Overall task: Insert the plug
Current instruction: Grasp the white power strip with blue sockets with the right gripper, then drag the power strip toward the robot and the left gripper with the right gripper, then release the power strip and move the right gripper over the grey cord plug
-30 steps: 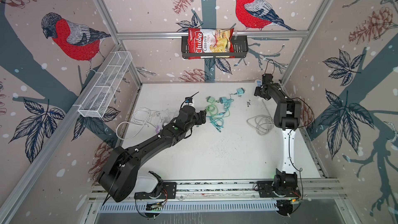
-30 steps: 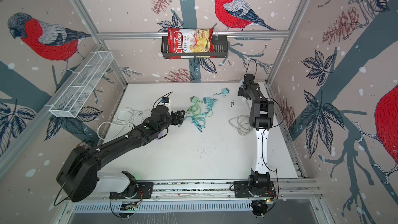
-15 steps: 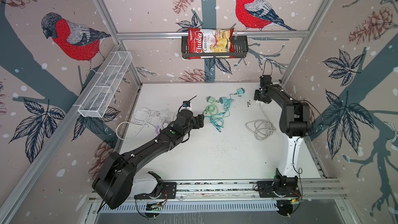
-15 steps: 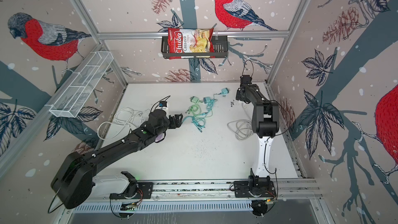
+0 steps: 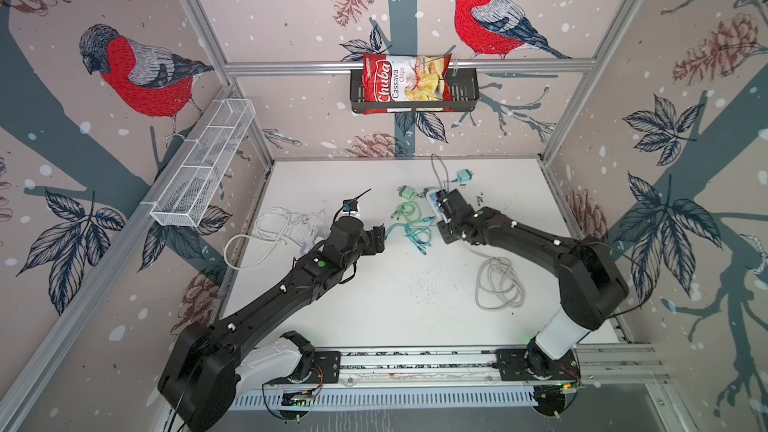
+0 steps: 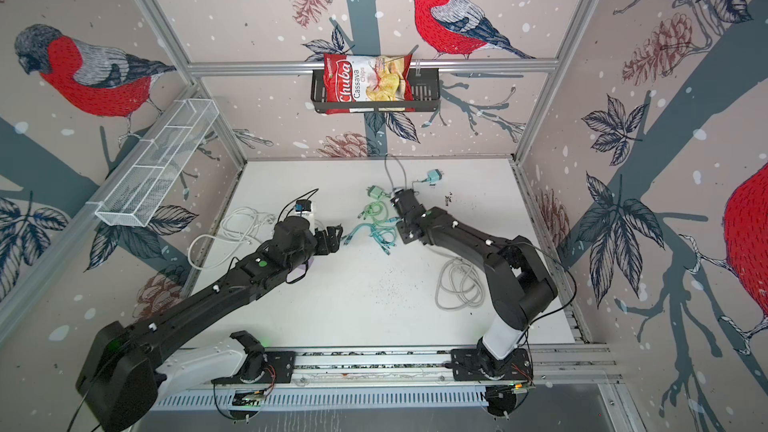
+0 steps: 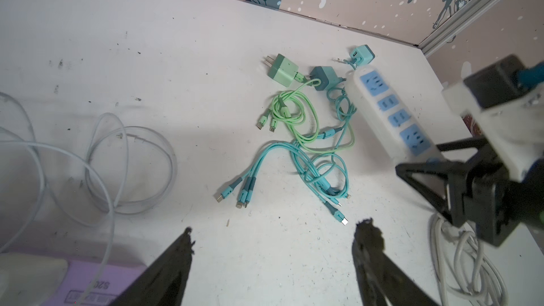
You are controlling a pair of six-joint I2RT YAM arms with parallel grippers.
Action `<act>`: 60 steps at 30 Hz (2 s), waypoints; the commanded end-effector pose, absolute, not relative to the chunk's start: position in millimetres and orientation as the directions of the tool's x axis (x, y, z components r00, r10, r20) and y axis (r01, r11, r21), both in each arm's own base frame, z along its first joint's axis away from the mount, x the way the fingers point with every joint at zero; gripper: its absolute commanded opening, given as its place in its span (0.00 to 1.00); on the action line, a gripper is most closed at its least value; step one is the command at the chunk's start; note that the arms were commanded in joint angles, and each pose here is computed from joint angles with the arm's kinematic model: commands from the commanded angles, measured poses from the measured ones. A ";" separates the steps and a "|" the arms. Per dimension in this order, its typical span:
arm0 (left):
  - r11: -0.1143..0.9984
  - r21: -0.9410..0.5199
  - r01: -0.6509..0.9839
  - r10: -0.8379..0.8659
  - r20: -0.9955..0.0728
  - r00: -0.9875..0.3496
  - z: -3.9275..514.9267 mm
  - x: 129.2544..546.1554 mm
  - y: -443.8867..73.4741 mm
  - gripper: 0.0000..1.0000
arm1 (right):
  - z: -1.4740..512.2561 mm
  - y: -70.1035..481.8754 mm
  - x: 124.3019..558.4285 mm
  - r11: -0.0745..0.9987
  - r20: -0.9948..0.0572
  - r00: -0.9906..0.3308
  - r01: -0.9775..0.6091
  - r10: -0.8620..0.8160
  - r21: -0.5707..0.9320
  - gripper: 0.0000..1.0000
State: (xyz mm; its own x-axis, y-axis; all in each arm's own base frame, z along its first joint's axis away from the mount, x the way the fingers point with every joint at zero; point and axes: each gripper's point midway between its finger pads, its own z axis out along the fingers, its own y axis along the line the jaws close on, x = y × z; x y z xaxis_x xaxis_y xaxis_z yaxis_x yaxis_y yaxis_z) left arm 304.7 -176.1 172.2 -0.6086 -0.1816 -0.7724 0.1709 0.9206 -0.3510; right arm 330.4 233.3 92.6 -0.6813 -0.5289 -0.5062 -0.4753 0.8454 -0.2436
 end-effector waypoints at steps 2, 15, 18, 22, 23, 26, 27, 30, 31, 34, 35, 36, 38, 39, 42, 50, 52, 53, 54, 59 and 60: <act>0.933 -0.339 0.118 -0.207 -0.776 -0.596 168.3 296.6 -158.9 0.85 | 94.9 261.5 302.0 0.802 -0.529 -0.614 -0.529 -0.586 -0.275 0.11; 0.936 -0.345 0.076 -0.235 -0.768 -0.595 153.5 288.2 -147.4 0.83 | 77.2 324.8 200.5 0.573 -0.533 -0.428 -0.809 -0.730 -0.135 0.12; 0.932 -0.353 0.083 -0.234 -0.760 -0.606 146.7 287.5 -150.0 0.82 | 66.1 327.4 184.9 0.524 -0.522 -0.406 -0.846 -0.750 -0.097 0.11; 0.924 -0.370 0.092 -0.236 -0.746 -0.623 135.0 284.6 -153.9 0.82 | 53.5 326.8 173.7 0.506 -0.506 -0.416 -0.861 -0.755 -0.047 0.12; 0.923 -0.374 0.091 -0.240 -0.743 -0.625 132.8 284.3 -154.1 0.82 | 51.2 326.8 172.7 0.507 -0.506 -0.420 -0.861 -0.754 -0.041 0.13; 0.921 -0.378 0.092 -0.237 -0.733 -0.638 123.4 282.6 -155.8 0.82 | 40.9 325.6 167.4 0.505 -0.488 -0.433 -0.863 -0.758 -0.018 0.14; 0.922 -0.376 0.091 -0.234 -0.729 -0.643 120.3 282.4 -156.1 0.82 | 36.9 325.0 165.8 0.508 -0.478 -0.440 -0.862 -0.760 -0.015 0.16; 0.922 -0.376 0.092 -0.228 -0.718 -0.657 111.0 281.9 -157.7 0.81 | 28.2 324.5 159.8 0.508 -0.458 -0.452 -0.861 -0.766 0.001 0.25; 0.921 -0.376 0.097 -0.223 -0.715 -0.663 108.1 281.7 -159.1 0.81 | 26.2 324.3 159.0 0.515 -0.454 -0.459 -0.857 -0.763 0.002 0.31; 0.922 -0.373 0.103 -0.212 -0.708 -0.673 101.9 281.5 -161.4 0.81 | 21.6 321.5 159.1 0.534 -0.444 -0.477 -0.845 -0.759 -0.006 0.45; 0.922 -0.372 0.103 -0.210 -0.708 -0.675 100.2 281.6 -161.5 0.81 | 21.6 321.1 159.7 0.541 -0.444 -0.482 -0.841 -0.756 -0.008 0.51; 0.922 -0.373 0.104 -0.209 -0.705 -0.677 98.8 281.7 -162.1 0.81 | 22.9 321.1 160.6 0.548 -0.449 -0.487 -0.836 -0.749 -0.009 0.54; 0.920 -0.375 0.112 -0.204 -0.703 -0.681 96.2 281.3 -163.9 0.81 | 27.4 321.0 161.8 0.563 -0.464 -0.496 -0.827 -0.734 -0.006 0.59; 0.920 -0.376 0.115 -0.201 -0.702 -0.684 94.7 280.8 -164.6 0.81 | 30.6 320.7 162.4 0.573 -0.475 -0.503 -0.820 -0.722 -0.002 0.61; 0.918 -0.378 0.121 -0.199 -0.701 -0.685 91.5 280.3 -165.8 0.81 | 41.9 315.3 164.9 0.611 -0.507 -0.527 -0.792 -0.682 0.001 0.67; 0.909 -0.392 0.140 -0.190 -0.690 -0.698 85.1 280.9 -173.1 0.81 | 86.1 280.0 182.7 0.782 -0.603 -0.637 -0.622 -0.481 0.033 0.73; 0.906 -0.396 0.151 -0.184 -0.688 -0.702 83.3 280.6 -177.2 0.81 | 99.6 261.5 191.9 0.852 -0.616 -0.689 -0.520 -0.381 0.056 0.74; 0.904 -0.399 0.154 -0.183 -0.685 -0.705 82.3 280.2 -179.0 0.81 | 104.1 253.8 194.7 0.877 -0.618 -0.711 -0.474 -0.334 0.071 0.75; 0.902 -0.401 0.159 -0.179 -0.683 -0.708 81.2 280.0 -181.3 0.81 | 113.3 241.3 200.5 0.911 -0.632 -0.729 -0.403 -0.261 0.088 0.75; 0.899 -0.398 0.180 -0.156 -0.677 -0.719 76.3 278.6 -193.0 0.81 | 112.1 180.9 210.3 0.956 -0.562 -0.818 -0.053 0.124 0.289 0.74; 0.899 -0.396 0.186 -0.149 -0.677 -0.720 75.7 278.5 -195.5 0.81 | 107.8 171.3 208.2 0.949 -0.550 -0.816 -0.006 0.177 0.314 0.74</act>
State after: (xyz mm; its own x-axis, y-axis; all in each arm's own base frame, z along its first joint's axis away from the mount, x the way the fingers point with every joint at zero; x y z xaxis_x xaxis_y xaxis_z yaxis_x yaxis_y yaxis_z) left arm 271.8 -185.1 65.2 -0.7454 -0.1419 -0.6513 0.1557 0.9130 -0.3771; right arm 218.6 195.7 124.5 -0.7695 0.0085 -0.6385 -0.1919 0.9506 0.2440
